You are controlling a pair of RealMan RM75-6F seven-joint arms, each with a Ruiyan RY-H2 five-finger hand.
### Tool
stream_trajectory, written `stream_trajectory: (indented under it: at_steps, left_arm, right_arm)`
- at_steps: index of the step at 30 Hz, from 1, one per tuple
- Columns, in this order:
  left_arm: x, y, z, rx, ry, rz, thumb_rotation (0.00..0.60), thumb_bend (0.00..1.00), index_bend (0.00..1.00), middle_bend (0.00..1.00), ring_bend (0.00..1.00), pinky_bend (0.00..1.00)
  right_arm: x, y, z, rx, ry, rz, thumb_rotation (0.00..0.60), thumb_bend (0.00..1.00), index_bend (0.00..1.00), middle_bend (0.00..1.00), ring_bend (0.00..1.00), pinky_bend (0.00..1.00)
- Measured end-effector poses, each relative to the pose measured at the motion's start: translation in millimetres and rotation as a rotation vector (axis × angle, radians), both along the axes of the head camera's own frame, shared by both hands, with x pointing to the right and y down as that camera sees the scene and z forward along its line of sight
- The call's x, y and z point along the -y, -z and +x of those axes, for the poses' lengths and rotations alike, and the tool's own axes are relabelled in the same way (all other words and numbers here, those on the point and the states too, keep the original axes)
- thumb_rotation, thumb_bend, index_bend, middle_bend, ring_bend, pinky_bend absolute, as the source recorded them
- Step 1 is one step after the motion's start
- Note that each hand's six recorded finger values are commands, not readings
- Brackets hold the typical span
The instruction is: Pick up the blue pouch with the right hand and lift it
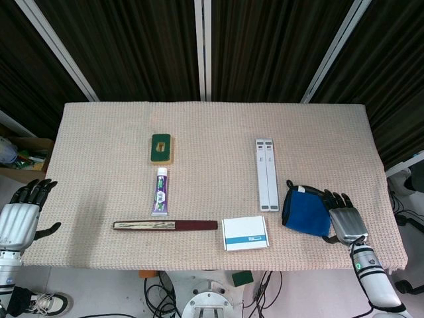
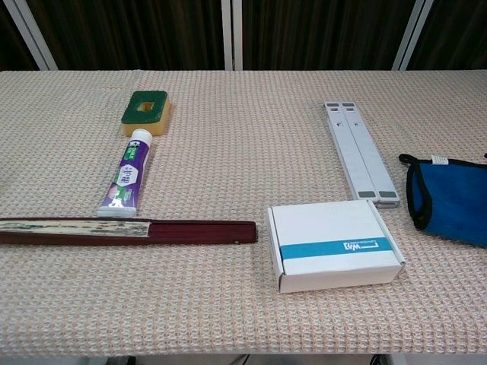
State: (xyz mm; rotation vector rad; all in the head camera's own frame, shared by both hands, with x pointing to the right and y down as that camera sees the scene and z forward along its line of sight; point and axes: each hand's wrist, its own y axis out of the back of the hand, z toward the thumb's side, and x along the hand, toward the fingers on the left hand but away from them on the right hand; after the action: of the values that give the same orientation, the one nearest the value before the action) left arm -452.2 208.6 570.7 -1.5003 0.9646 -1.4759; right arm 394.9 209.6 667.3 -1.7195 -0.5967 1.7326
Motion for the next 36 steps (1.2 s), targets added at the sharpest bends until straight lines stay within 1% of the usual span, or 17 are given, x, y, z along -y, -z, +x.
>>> stream_trajectory:
  at_steps: [4,11,14,19,23,27,28,29,30,32,33,34,36]
  left_arm:
    - [2,0,1,0.001,-0.005,0.003,0.600,0.07,0.14,0.14,0.09,0.20]
    - [4,-1,3,0.004,-0.014,0.001,0.600,0.07,0.14,0.14,0.09,0.20]
    - [5,-2,4,0.005,-0.014,0.000,0.600,0.07,0.14,0.14,0.09,0.20]
    - [6,-2,4,0.008,-0.018,-0.004,0.600,0.07,0.16,0.14,0.09,0.20]
    - [6,-1,2,0.012,-0.015,-0.006,0.600,0.07,0.16,0.14,0.09,0.20]
    - [5,0,1,0.014,-0.012,-0.004,0.600,0.07,0.16,0.14,0.09,0.20]
    - [5,0,1,0.014,-0.012,-0.003,0.600,0.07,0.16,0.14,0.09,0.20]
    - [5,0,1,0.014,-0.013,-0.002,0.600,0.07,0.16,0.14,0.09,0.20]
    - [5,0,1,0.013,-0.013,-0.002,0.600,0.07,0.16,0.14,0.09,0.20]
    - [4,0,1,0.013,-0.013,-0.003,0.600,0.07,0.16,0.14,0.09,0.20]
    - [4,0,1,0.014,-0.012,-0.004,0.600,0.07,0.16,0.14,0.09,0.20]
    - [4,0,1,0.014,-0.011,-0.006,0.600,0.07,0.16,0.14,0.09,0.20]
    - [4,-1,0,0.014,-0.011,-0.009,0.600,0.07,0.16,0.14,0.09,0.20]
  right_arm:
    - [1,-2,2,-0.007,-0.002,-0.005,0.600,0.00,0.00,0.00,0.00,0.00]
    - [10,-2,7,-0.008,-0.028,0.021,0.600,0.00,0.00,0.00,0.00,0.00]
    - [13,-4,6,-0.005,-0.032,0.013,0.600,0.00,0.00,0.00,0.00,0.00]
    - [18,-16,3,0.009,-0.046,-0.040,0.600,0.00,0.00,0.00,0.00,0.00]
    - [23,-27,-6,0.046,-0.042,-0.083,0.600,0.00,0.00,0.00,0.00,0.00]
    - [23,-33,-11,0.076,-0.040,-0.115,0.600,0.00,0.00,0.00,0.00,0.00]
    - [22,-34,-13,0.081,-0.036,-0.122,0.600,0.00,0.00,0.00,0.00,0.02]
    - [22,-34,-14,0.082,-0.027,-0.123,0.600,0.00,0.00,0.00,0.01,0.06]
    - [22,-34,-15,0.082,-0.019,-0.118,0.600,0.00,0.00,0.02,0.04,0.14]
    - [23,-33,-17,0.080,0.002,-0.094,0.600,0.00,0.00,0.12,0.15,0.30]
    - [23,-32,-18,0.078,0.011,-0.082,0.600,0.00,0.02,0.20,0.22,0.40]
    - [23,-31,-19,0.077,0.019,-0.070,0.600,0.00,0.05,0.24,0.26,0.44]
    - [23,-29,-20,0.073,0.033,-0.043,0.600,0.04,0.21,0.38,0.37,0.58]
